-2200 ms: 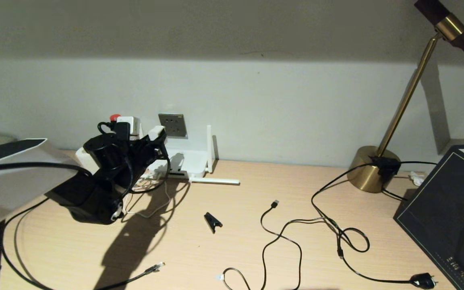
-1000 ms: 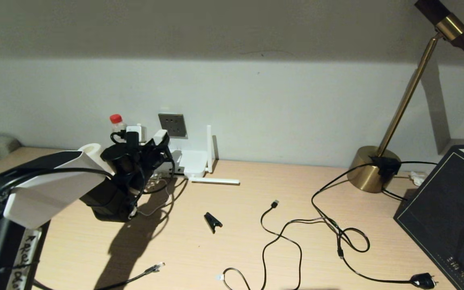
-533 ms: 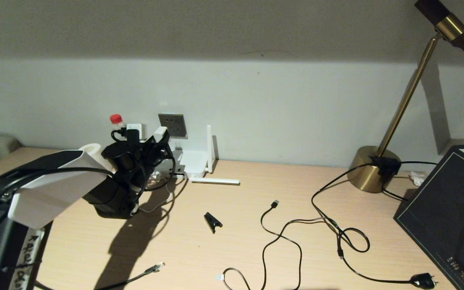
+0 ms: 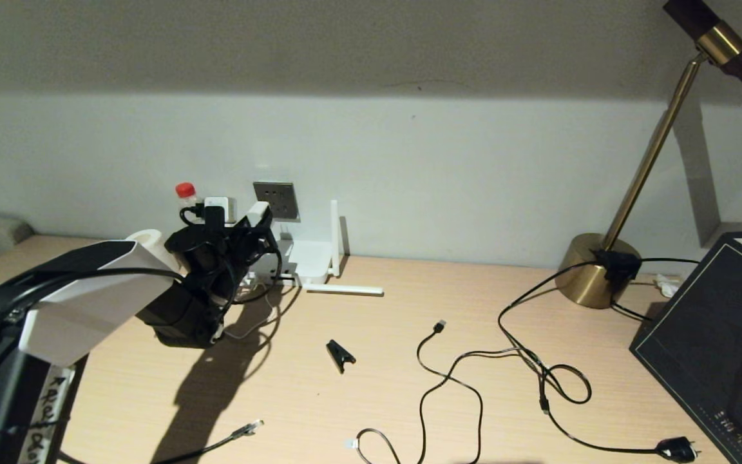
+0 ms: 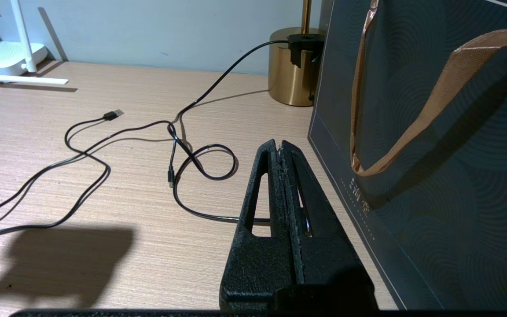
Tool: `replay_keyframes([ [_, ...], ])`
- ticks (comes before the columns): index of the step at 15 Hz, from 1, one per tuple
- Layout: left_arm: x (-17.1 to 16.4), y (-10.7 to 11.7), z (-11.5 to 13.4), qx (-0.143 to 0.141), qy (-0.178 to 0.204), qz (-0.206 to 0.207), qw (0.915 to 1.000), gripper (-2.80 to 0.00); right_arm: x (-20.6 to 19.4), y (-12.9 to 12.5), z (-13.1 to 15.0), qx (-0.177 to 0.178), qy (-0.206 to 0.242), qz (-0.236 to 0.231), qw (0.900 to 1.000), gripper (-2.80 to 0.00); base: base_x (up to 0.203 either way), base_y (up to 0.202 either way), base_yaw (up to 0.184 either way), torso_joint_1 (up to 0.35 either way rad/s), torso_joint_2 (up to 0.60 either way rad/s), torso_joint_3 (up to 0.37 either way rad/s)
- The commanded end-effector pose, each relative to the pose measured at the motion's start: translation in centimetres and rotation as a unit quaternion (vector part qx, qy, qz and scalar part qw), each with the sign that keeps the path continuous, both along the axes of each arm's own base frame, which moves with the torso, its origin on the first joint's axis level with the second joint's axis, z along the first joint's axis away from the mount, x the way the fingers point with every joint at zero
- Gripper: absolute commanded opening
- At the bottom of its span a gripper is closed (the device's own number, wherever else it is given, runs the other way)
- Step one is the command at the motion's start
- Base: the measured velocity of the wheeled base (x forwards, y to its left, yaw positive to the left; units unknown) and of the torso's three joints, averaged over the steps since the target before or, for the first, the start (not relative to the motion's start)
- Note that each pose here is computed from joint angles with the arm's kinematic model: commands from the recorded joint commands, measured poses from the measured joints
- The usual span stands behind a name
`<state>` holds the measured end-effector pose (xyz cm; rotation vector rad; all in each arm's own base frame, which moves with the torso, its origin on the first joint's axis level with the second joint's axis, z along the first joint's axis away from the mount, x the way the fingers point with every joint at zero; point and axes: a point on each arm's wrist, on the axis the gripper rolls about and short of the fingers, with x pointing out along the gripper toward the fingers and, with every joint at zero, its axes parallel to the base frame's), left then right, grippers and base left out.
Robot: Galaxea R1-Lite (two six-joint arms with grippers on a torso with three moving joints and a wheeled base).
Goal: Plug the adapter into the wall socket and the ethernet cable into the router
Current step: Align plug and socket
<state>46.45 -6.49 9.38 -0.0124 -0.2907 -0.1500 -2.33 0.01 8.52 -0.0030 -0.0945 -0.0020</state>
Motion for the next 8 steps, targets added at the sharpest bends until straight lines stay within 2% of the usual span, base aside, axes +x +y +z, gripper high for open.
replay_keyframes([
  [1, 0.25, 0.00, 0.08, 0.000, -0.003, 0.000, 1.0000, -2.80, 0.29, 0.00, -0.97, 0.000, 0.018, 0.000, 1.000, -2.80, 0.000, 0.000, 0.000, 0.000, 0.00, 0.000],
  [8, 0.65, -0.02, -0.36, 0.000, -0.001, 0.000, 1.0000, -2.80, 0.29, 0.00, -0.97, 0.000, 0.018, 0.000, 1.000, -2.80, 0.000, 0.000, 0.000, 0.000, 0.00, 0.000],
])
